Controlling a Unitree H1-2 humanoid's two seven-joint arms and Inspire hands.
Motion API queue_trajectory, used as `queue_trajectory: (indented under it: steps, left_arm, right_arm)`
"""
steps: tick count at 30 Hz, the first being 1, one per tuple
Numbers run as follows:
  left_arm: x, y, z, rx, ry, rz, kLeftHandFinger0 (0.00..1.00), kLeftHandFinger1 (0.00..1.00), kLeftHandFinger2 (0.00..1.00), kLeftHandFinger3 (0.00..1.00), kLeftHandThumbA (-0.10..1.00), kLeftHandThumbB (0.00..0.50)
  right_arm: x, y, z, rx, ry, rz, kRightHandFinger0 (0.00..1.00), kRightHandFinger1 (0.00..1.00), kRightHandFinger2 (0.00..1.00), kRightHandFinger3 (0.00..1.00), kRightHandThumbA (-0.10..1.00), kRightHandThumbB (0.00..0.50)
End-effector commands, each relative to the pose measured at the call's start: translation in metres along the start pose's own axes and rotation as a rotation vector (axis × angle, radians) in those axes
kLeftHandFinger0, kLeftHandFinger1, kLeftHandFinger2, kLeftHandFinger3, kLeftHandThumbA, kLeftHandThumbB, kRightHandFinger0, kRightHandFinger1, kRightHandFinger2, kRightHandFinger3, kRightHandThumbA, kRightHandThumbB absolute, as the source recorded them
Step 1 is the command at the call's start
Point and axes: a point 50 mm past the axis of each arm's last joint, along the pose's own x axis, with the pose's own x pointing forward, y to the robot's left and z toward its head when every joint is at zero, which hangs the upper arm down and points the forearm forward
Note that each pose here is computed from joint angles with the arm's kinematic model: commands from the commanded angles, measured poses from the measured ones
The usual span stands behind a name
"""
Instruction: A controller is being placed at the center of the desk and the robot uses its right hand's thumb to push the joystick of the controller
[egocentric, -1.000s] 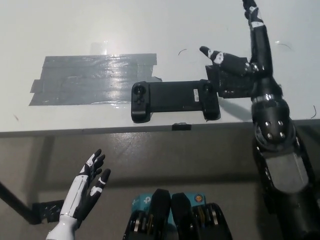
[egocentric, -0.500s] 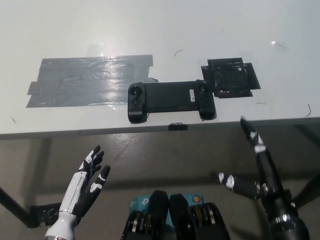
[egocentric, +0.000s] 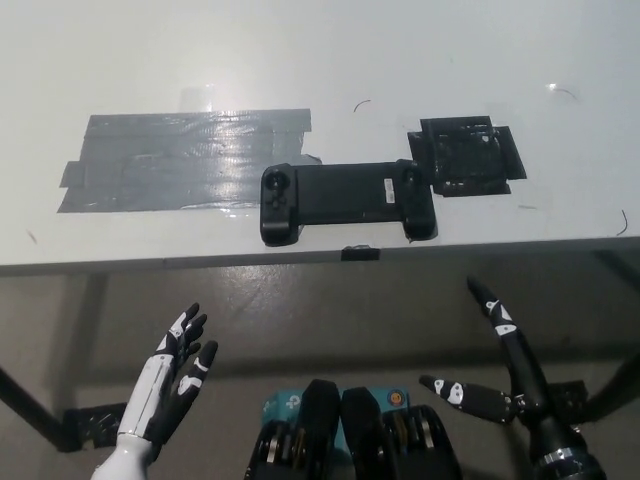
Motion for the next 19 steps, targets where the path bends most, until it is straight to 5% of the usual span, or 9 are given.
queue_trajectory:
  steps: [1,19]
  left_arm:
    - [0.0005,0.0034,0.0071,0.014,-0.039,0.007,1.00,1.00,1.00,1.00,0.85,0.008]
    - [-0.0026,0.0032,0.0034,0.013,-0.032,0.005,1.00,1.00,1.00,1.00,0.80,0.000]
  right_arm:
    - [0.0030,-0.0038,0.0080,-0.024,-0.064,0.010,1.00,1.00,1.00,1.00,0.99,0.189]
    - [0.0024,0.0011,0.0051,-0.015,-0.039,0.033,1.00,1.00,1.00,1.00,0.92,0.194]
